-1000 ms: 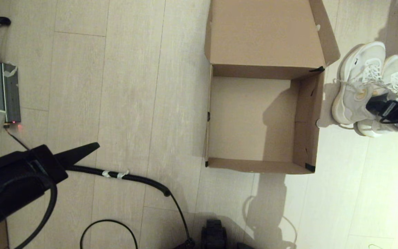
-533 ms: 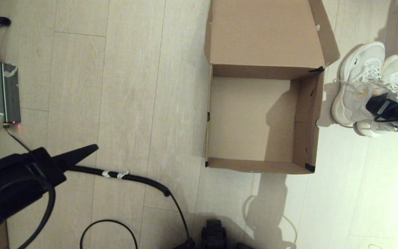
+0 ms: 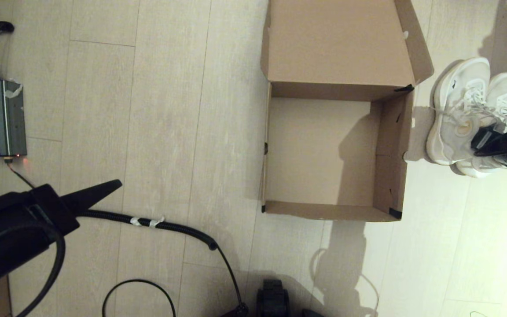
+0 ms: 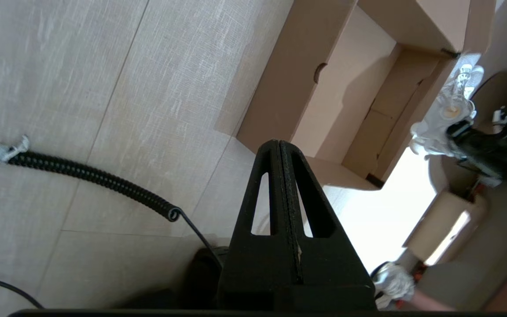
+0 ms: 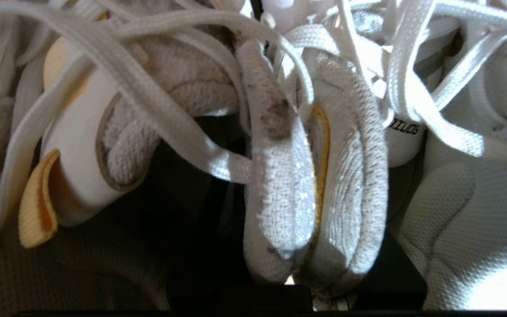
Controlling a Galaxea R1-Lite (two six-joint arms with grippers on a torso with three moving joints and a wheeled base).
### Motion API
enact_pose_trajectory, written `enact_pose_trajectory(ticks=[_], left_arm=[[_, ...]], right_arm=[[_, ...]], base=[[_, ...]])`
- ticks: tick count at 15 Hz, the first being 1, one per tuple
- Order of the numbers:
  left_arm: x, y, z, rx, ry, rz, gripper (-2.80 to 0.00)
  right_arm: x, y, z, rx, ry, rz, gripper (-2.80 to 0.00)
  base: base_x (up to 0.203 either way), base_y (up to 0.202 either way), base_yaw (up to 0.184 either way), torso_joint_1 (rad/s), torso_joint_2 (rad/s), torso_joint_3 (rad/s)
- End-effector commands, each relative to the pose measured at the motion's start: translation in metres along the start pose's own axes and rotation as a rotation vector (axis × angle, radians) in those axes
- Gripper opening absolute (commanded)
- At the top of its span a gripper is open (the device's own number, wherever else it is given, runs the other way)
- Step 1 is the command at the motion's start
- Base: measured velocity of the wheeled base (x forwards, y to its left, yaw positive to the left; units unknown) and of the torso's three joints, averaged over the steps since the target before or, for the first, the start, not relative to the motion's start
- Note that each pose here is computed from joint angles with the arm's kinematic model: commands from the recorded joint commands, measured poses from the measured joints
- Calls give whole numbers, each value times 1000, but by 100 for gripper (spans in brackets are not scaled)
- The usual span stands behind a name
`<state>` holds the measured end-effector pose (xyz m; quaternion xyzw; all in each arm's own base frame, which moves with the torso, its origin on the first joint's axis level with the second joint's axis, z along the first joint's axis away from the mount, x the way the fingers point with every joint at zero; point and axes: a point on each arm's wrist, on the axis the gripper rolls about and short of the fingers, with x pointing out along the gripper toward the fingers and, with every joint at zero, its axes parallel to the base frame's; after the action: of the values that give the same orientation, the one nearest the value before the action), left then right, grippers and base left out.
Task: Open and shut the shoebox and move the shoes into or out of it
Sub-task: Put the shoes into the shoe box
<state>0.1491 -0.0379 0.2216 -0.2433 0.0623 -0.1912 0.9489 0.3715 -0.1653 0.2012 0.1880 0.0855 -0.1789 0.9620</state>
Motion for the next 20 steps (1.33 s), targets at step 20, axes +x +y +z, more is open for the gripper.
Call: enact_pose_trajectory(ticks=[20], left_arm=[[4, 4, 10, -203, 28, 75, -280]], right_arm=[[-279, 177, 59, -261, 21, 653, -280]], base=[[0, 0, 0, 0, 0, 0]])
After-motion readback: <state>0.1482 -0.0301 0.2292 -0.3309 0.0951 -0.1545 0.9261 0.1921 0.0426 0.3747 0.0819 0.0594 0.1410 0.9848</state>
